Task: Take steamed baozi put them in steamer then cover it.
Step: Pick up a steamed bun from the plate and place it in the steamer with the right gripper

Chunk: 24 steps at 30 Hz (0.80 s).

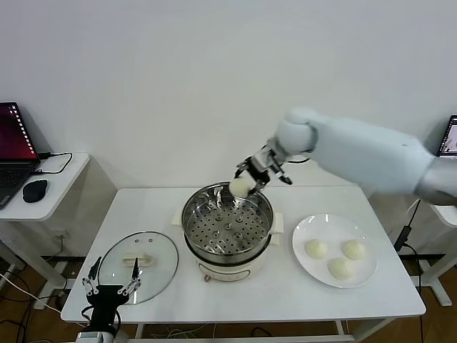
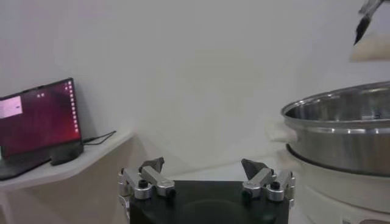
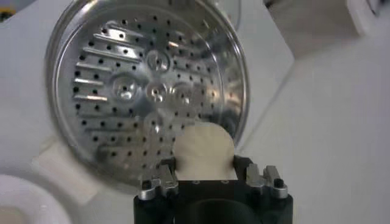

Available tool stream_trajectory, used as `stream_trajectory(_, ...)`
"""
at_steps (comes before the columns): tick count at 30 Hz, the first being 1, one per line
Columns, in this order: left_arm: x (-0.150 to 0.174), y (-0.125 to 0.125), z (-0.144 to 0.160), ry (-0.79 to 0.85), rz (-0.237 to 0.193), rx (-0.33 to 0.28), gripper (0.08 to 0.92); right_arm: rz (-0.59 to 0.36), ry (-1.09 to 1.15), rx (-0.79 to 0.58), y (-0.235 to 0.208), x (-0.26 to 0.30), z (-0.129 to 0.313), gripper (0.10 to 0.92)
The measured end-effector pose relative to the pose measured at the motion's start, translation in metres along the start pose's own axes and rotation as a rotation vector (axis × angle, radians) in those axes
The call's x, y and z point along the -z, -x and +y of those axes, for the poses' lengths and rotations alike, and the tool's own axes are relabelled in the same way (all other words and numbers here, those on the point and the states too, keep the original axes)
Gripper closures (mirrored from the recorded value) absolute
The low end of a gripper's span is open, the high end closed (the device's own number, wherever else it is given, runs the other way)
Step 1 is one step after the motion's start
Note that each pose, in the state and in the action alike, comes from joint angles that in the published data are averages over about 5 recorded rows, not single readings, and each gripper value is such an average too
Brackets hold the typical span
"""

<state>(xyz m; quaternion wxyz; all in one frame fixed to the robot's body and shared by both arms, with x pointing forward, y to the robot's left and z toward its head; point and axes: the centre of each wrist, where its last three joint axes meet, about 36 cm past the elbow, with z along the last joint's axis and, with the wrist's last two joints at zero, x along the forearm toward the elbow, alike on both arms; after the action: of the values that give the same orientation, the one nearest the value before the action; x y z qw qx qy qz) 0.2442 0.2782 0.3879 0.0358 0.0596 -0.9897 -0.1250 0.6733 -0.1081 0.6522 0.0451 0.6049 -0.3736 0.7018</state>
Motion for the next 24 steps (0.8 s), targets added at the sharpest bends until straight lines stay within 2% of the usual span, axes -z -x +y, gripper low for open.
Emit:
stream_trajectory(11,0.001,-0.003,0.005,0.003,-0.006,0.021,0.177,0.010,-0.220,0.044,0.051,0.012,-0.014,0.428)
stream_trajectory(24,0.003,-0.001,0.009,0.009,-0.015,0.023,0.177,0.038,-0.340,0.072,0.086,-0.002,-0.015,0.427)
